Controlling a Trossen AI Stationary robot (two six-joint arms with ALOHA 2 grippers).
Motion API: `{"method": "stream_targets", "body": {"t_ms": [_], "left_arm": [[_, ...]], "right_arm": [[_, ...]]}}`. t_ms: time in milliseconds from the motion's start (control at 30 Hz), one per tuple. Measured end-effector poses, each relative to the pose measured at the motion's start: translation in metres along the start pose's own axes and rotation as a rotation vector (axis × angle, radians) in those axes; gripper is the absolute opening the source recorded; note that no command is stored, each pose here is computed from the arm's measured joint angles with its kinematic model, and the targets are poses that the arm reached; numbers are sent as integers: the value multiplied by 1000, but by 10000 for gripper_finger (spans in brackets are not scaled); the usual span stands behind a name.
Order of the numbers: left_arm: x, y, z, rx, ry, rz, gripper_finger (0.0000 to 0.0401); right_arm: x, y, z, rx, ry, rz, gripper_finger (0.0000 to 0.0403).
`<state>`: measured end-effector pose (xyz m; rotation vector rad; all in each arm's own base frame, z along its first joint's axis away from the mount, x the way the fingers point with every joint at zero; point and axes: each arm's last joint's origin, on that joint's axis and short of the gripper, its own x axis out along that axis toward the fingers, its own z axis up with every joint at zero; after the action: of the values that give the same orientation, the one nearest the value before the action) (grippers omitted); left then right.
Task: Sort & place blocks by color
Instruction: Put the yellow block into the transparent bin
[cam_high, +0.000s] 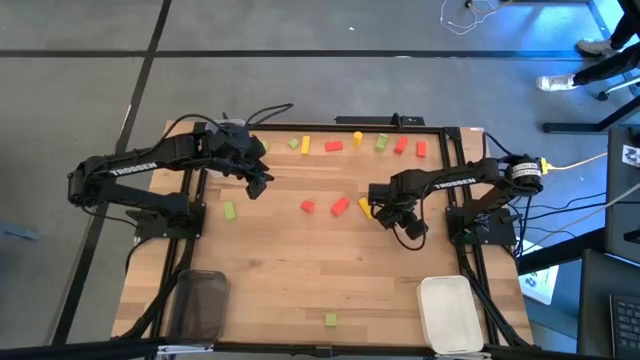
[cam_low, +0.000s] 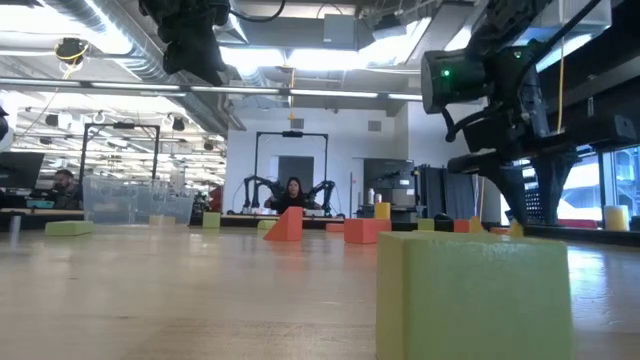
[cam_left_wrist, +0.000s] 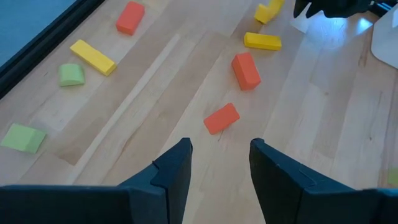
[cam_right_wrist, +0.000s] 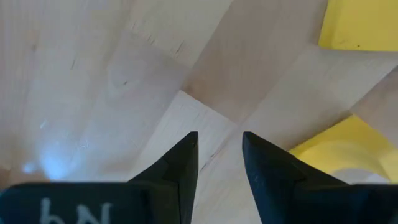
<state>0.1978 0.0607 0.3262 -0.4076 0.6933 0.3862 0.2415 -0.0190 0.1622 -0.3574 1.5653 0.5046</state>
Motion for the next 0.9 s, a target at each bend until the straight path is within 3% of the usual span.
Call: {"method": "stream_targets", "body": {"t_ms": [300, 533, 900], "left_arm": [[0, 0, 0, 0, 0, 0, 150], [0, 0, 0, 0, -1, 3, 150], [0, 0, 0, -1, -1, 5, 150]], "right_arm": [[-12, -3, 4, -5, 9, -27, 126], [-13, -10, -1, -155, 112, -135, 126], [-15, -30, -22, -99, 86, -81, 126]]}}
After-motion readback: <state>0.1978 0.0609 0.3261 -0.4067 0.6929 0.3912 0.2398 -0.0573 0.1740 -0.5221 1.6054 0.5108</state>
